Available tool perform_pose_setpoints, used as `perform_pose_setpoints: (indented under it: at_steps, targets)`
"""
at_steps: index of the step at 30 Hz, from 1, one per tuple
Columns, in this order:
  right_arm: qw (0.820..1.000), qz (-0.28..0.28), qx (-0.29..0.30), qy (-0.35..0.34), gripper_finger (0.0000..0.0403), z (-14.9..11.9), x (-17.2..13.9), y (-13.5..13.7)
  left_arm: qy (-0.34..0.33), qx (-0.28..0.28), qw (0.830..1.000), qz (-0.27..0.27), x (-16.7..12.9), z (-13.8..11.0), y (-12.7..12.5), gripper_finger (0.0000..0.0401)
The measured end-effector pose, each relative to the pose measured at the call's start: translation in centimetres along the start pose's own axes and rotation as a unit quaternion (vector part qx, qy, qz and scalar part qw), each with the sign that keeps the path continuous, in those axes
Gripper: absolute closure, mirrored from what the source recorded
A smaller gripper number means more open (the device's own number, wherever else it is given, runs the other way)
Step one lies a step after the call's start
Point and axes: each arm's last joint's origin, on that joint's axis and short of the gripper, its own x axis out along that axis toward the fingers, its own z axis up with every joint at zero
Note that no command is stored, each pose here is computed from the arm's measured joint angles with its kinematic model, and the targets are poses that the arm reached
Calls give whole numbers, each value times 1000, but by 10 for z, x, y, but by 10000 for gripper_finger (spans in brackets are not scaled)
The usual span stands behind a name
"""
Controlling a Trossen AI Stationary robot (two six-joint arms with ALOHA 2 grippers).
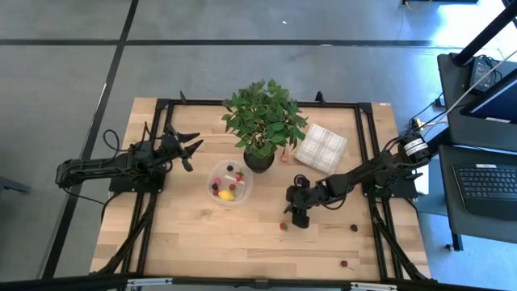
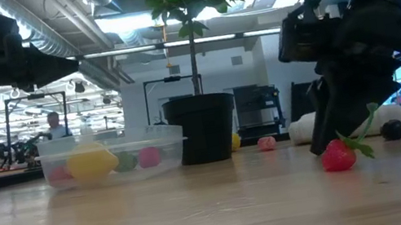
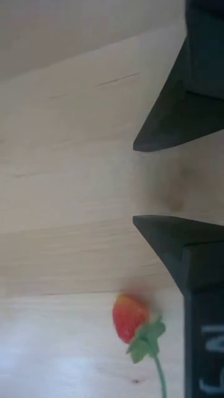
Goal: Pick and placing Produce into tupperware
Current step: Put the red strawberry into the transparent bin
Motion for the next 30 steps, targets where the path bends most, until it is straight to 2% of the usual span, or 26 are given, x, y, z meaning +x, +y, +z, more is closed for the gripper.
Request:
perform_pose_setpoints:
  at_steps: [3, 9, 15, 23, 25, 30]
  targets:
    - [1000, 12, 28, 5, 221, 1, 0, 0, 0, -1, 1000, 0, 0, 0, 0, 275]
    - [998, 45, 36, 8, 221, 3, 0, 1, 0, -1, 1000, 0, 0, 0, 0, 275]
    - [994, 106, 40, -13, 221, 9, 0, 9, 0, -2, 1000, 0, 0, 0, 0, 275]
    - [994, 106, 29, -24, 221, 13, -1, 10, 0, -1, 1000, 0, 0, 0, 0, 275]
    - [993, 112, 14, -35, 221, 19, -3, 15, 0, -1, 1000, 0, 0, 0, 0, 275]
    - [991, 106, -71, -50, 221, 41, -13, 35, 0, 2, 1000, 0, 0, 0, 0, 275]
